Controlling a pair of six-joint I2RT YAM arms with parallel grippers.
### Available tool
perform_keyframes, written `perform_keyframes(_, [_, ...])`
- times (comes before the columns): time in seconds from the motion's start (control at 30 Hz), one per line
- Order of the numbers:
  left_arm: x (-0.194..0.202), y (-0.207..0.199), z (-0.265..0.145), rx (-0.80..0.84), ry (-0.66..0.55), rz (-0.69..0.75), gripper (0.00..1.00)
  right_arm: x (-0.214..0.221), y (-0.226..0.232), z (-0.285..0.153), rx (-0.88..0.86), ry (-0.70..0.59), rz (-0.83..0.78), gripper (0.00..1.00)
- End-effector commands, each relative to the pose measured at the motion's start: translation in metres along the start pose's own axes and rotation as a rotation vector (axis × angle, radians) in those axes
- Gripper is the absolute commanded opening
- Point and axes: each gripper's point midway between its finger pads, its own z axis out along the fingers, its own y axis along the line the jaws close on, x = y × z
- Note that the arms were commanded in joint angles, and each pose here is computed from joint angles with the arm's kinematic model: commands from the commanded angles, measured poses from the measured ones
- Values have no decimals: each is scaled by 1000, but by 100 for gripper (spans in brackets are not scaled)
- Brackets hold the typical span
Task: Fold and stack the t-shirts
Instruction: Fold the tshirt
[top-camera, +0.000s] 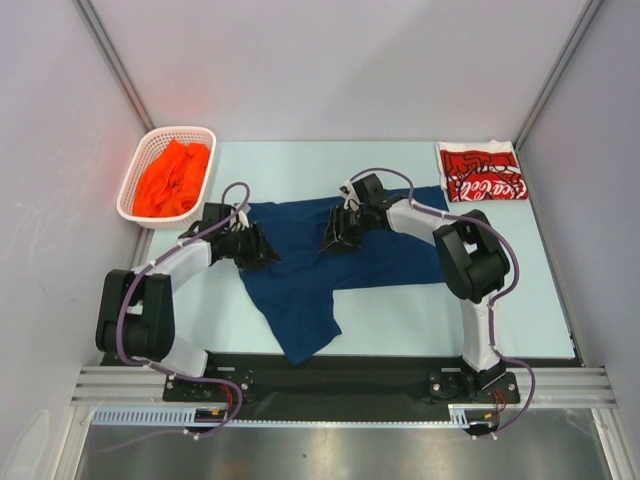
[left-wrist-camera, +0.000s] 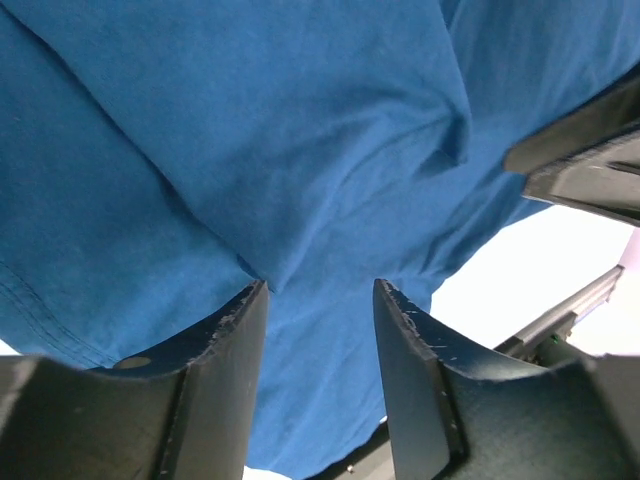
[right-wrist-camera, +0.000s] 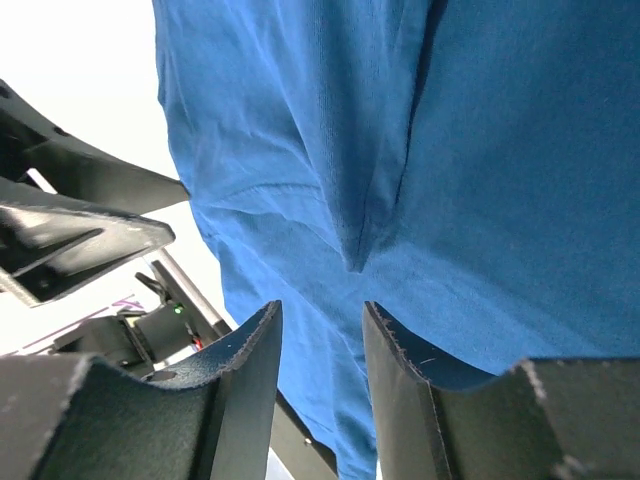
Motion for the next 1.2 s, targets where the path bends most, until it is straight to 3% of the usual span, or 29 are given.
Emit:
perform_keyframes(0.0, [-14,-1,3,-11,-52,26,51,-7,11,-2,-55,-7,-7,43])
perform_keyframes(0.57, [-1,3,27,-5,25,-18,53,-4,-3,18,-79,32,73,45])
perform_keyframes(0.67, [-3,2,29,-1,31,-20,47,-3,-7,23,-70,48,73,43])
perform_keyframes(0.87, [-4,-4,28,21,47,-22,26,-5,-4,25,-94,57,67,34])
perform_keyframes(0.97, [-1,-10,26,48,72,-33,10,-9,-5,24,-102,57,68,20])
perform_keyframes(1.07, [5,-13,21,53,94,-48,3,-11,0,21,-129,61,63,1])
perform_keyframes(1.17, [6,-10,12,21,88,-61,0,-10,1,18,-129,72,52,0])
